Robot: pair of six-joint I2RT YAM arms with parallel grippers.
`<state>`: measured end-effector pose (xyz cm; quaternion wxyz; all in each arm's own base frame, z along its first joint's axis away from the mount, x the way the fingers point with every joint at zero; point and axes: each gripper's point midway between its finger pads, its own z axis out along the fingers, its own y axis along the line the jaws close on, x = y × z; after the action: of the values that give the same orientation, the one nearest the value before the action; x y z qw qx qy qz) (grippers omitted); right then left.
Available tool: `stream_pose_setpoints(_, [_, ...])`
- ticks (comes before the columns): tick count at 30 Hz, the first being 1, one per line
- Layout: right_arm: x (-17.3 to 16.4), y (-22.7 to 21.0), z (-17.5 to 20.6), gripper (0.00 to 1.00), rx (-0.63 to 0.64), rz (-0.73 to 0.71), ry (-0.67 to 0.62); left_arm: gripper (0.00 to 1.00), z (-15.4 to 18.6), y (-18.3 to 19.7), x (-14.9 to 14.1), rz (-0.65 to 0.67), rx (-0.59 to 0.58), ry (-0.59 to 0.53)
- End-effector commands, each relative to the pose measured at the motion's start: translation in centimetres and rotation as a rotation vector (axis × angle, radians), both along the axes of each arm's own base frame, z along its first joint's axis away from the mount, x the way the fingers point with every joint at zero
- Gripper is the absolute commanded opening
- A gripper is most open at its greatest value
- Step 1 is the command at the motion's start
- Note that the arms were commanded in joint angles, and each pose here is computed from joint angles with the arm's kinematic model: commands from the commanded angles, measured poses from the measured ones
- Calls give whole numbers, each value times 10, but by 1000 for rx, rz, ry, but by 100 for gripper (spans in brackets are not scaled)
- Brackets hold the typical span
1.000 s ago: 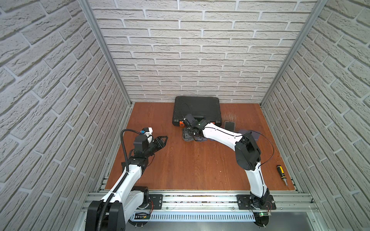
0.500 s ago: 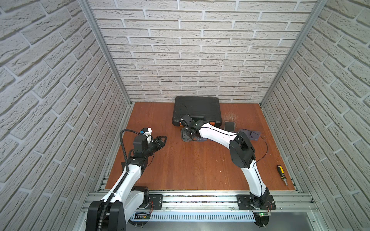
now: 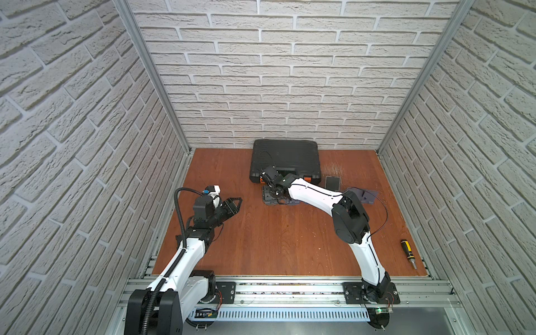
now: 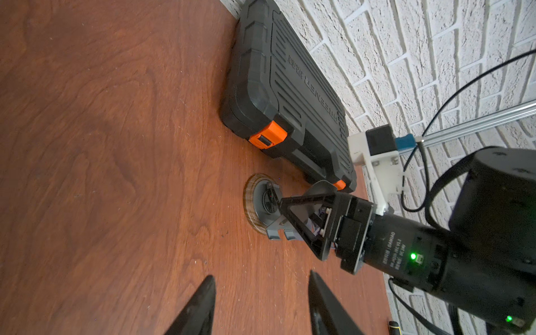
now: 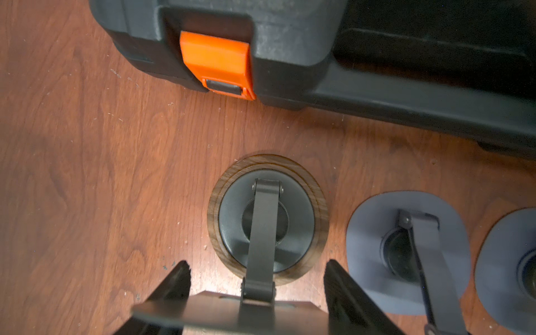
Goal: Open the phone stand
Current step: Place the phone stand at the center of the board.
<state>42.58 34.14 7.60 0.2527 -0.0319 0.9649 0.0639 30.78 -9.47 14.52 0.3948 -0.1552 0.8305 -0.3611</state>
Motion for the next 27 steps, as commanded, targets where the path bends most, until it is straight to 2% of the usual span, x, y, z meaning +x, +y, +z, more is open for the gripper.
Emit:
stream_pose_setpoints(1, [5,5,8,57,26,-16,-13,53,0,2,1,-5,6,-22])
stream_pose_setpoints(12, [3,8,33,91,78,-14,-34,55,-6,6,4,8,19,-12])
stream_pose_setpoints(20, [-8,2,82,98,135,11,-84,59,-6,20,11,41,70,-19])
stream_pose_setpoints(21, [-10,0,91,99,142,18,-99,61,-4,24,13,50,92,-24])
stream_pose_setpoints(22, [-14,-4,102,99,148,25,-117,72,-3,30,16,64,129,-25])
stream_pose_setpoints(23, [-18,-11,115,100,148,30,-141,89,-2,38,18,84,179,-18])
stream_pose_setpoints(24, [-22,-18,124,100,142,28,-159,98,1,46,20,103,228,-12])
stream_pose_setpoints(27, [-34,-52,145,100,72,12,-233,98,14,78,25,196,405,-29])
